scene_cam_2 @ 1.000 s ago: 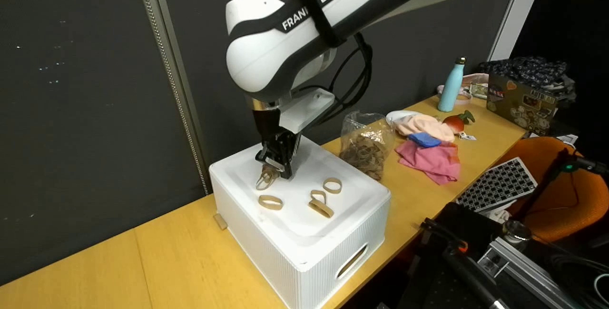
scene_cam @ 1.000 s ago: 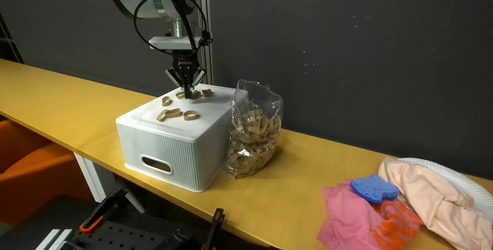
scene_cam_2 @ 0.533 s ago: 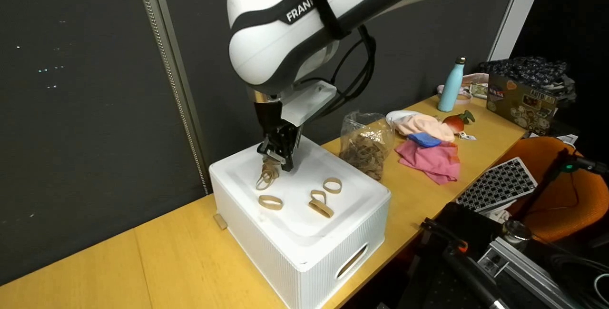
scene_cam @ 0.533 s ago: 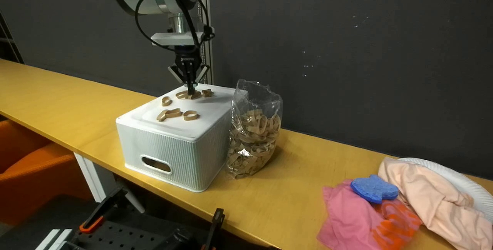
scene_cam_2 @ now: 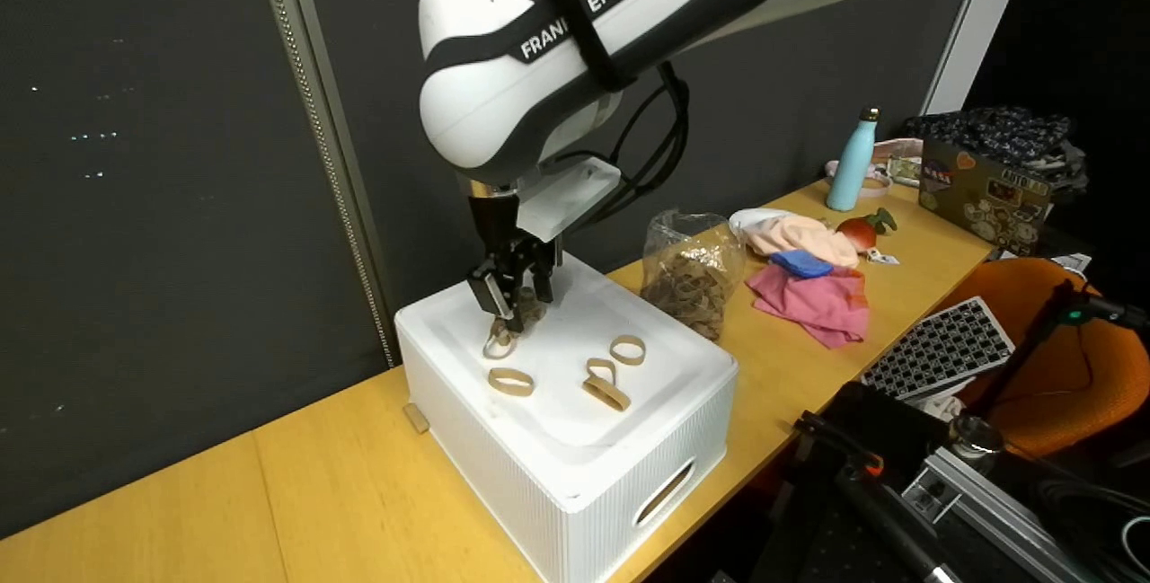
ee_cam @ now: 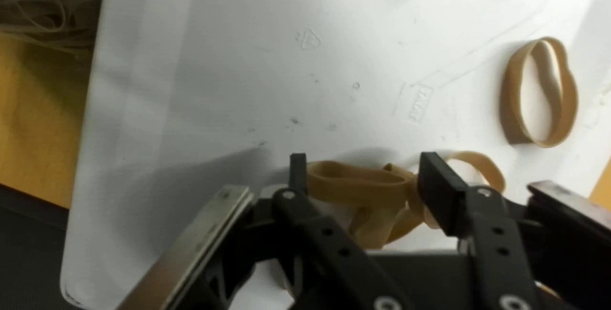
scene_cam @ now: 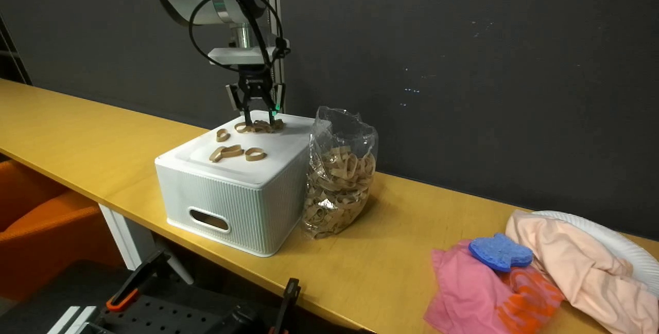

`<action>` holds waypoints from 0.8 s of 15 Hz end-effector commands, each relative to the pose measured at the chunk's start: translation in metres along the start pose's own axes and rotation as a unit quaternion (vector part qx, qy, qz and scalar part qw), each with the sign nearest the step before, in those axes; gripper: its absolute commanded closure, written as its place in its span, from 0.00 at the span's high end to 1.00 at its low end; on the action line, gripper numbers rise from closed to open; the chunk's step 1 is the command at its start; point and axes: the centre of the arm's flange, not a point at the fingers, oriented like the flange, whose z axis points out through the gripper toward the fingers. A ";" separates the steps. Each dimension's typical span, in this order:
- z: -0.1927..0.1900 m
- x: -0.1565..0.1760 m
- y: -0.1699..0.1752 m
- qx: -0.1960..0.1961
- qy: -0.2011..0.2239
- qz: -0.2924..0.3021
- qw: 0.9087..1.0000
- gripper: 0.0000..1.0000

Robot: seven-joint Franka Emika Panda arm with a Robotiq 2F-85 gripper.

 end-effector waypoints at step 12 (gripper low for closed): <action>0.008 0.031 -0.018 0.005 0.012 -0.004 1.000 0.51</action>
